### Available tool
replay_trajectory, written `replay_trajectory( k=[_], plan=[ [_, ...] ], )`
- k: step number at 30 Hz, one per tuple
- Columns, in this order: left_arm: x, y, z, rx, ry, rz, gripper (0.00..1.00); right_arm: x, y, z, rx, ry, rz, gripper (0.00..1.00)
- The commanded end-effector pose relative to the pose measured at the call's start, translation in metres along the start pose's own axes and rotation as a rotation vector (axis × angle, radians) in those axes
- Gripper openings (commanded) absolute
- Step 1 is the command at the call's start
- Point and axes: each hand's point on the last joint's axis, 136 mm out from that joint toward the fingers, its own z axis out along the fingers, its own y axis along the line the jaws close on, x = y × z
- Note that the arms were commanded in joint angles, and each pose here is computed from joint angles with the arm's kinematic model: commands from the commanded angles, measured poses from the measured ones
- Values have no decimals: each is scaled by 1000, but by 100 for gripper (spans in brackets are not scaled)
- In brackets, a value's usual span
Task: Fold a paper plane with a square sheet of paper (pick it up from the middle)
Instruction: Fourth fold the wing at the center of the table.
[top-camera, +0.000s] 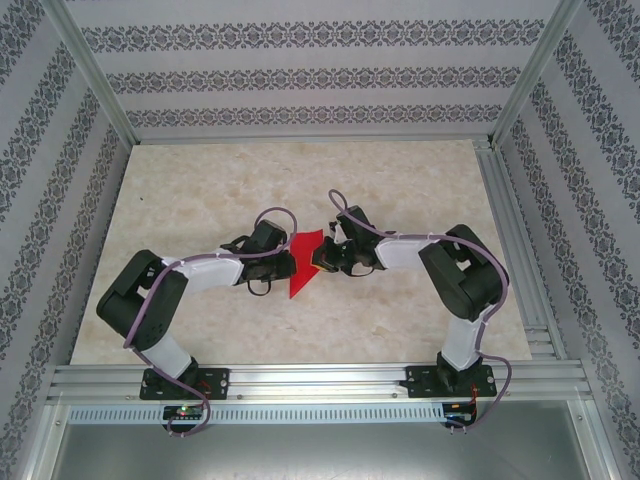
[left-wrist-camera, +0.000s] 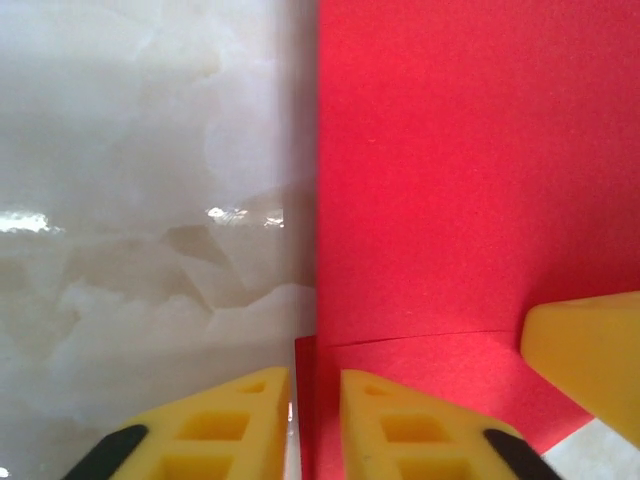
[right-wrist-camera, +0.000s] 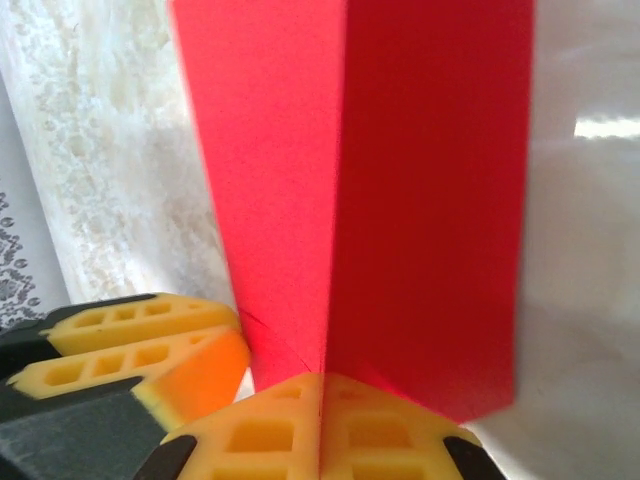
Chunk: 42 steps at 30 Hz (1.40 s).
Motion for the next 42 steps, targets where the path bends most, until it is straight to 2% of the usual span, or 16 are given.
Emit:
replay_trajectory(
  k=[1,4,7,15,21,25,29,33,37,42],
  plan=[
    [-23,-16,-24,32,-74,56,30,-12,9,-27,35,-109,-17,0],
    [-30,-27,-37,77,-116,102,49,-14,9,-46,72,-176,-1,0],
    [-37,-38,-50,126,-164,151,60,-18,6,-66,113,-252,48,0],
    [-48,-61,-74,230,-256,242,73,-25,14,-100,189,-406,90,0],
    [-36,-75,-72,301,-271,394,88,-23,-3,-93,205,-436,185,0],
    [-26,-88,-67,293,-300,555,89,-21,-13,-77,188,-416,253,0],
    [-17,-92,-55,258,-310,674,85,-18,-16,-62,171,-379,316,0],
    [-9,-90,-38,191,-293,746,84,-16,-22,-54,160,-364,388,0],
    [2,-95,-27,220,-302,811,82,-12,-28,-49,162,-342,446,0],
    [15,-97,-12,252,-277,906,68,-9,-37,-51,166,-341,503,0]
  ],
)
